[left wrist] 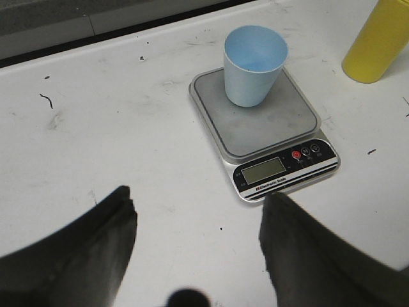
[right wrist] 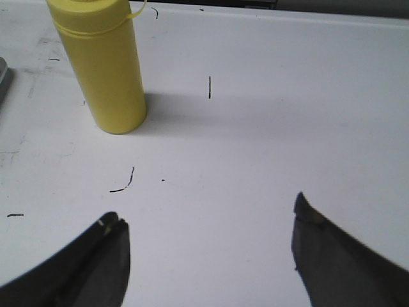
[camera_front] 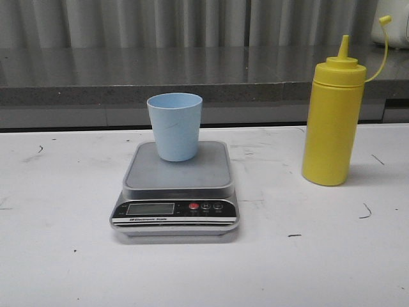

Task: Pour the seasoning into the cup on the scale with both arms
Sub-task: 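Open the left gripper and withdraw it from the cup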

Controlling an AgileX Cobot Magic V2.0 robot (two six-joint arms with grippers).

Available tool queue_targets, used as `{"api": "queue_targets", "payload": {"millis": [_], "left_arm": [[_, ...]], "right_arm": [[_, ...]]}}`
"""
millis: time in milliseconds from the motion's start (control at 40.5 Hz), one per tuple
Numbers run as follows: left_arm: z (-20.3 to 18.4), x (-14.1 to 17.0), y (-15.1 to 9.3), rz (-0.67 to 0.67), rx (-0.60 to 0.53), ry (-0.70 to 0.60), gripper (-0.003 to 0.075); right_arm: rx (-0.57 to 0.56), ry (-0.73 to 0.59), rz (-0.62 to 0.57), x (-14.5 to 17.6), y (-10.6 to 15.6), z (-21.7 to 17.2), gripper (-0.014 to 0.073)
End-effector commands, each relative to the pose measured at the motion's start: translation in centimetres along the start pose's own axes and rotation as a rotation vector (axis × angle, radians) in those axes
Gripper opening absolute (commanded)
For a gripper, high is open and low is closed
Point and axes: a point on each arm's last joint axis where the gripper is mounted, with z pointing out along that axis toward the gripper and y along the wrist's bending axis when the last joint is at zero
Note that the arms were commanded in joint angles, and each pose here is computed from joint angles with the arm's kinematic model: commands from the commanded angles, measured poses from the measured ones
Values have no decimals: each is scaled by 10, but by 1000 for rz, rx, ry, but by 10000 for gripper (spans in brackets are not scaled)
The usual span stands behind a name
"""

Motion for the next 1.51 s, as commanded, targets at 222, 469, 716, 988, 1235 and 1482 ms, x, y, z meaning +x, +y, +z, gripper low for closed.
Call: {"api": "queue_targets", "payload": {"millis": [222, 469, 716, 988, 1235, 1482], "left_arm": [[-7, -13, -2, -2, 19, -109, 421], [-7, -14, -2, -2, 20, -117, 421], [-7, -14, -2, -2, 20, -117, 421], [-7, -14, -2, -2, 20, -117, 421], [-7, -14, -2, -2, 20, -117, 421], [-7, -14, -2, -2, 20, -117, 421]], "right_arm": [[18, -132, -47, -19, -2, -5, 549], [11, -137, -34, -20, -1, -5, 549], [7, -135, -27, -19, -1, -5, 549], [7, -135, -27, -19, -1, -5, 549], [8, -123, -27, -18, -1, -5, 549], [5, -107, -19, -18, -1, -5, 549]]}}
